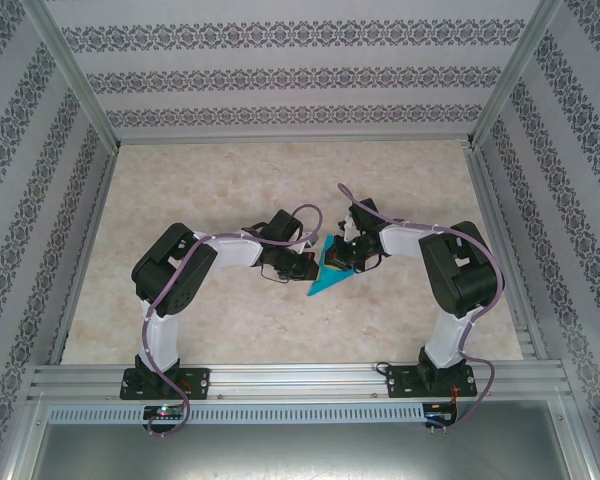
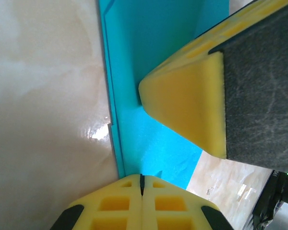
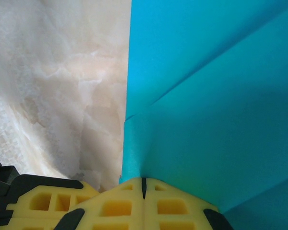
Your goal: Fold a paper plane with a square sheet of paper (pick it up from the middle)
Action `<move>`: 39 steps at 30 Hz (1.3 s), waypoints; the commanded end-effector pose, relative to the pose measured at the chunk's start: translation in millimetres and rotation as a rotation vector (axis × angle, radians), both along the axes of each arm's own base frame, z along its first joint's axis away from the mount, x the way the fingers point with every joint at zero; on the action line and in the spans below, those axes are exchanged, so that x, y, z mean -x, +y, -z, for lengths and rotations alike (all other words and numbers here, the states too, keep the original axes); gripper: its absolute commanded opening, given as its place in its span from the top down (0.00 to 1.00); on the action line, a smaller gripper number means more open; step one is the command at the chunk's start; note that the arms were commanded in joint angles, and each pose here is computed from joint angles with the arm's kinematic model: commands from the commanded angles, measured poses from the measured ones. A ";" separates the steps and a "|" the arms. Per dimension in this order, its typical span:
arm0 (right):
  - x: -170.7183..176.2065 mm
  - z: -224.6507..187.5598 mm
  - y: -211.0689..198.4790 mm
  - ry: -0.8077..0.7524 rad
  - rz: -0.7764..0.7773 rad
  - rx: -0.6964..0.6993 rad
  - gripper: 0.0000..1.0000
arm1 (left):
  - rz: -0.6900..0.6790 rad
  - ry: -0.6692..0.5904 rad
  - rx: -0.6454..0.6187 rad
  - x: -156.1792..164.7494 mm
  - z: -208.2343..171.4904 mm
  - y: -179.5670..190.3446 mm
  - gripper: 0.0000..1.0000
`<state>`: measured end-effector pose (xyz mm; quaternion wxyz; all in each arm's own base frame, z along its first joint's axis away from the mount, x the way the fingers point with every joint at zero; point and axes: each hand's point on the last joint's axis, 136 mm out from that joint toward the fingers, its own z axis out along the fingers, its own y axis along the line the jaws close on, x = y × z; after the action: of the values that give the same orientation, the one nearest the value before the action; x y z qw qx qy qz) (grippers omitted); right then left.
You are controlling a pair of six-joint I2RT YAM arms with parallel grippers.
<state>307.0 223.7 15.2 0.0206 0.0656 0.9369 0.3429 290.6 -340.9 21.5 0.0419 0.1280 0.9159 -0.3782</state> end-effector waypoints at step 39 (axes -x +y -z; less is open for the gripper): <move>22.6 25.4 29.5 0.087 0.016 0.001 1.00 | -0.093 0.026 0.009 -2.3 -5.9 22.4 1.00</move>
<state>299.8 259.2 15.5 0.0139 0.0758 0.9235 0.3757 288.2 -316.3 28.9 0.0512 0.0762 0.9176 -0.3868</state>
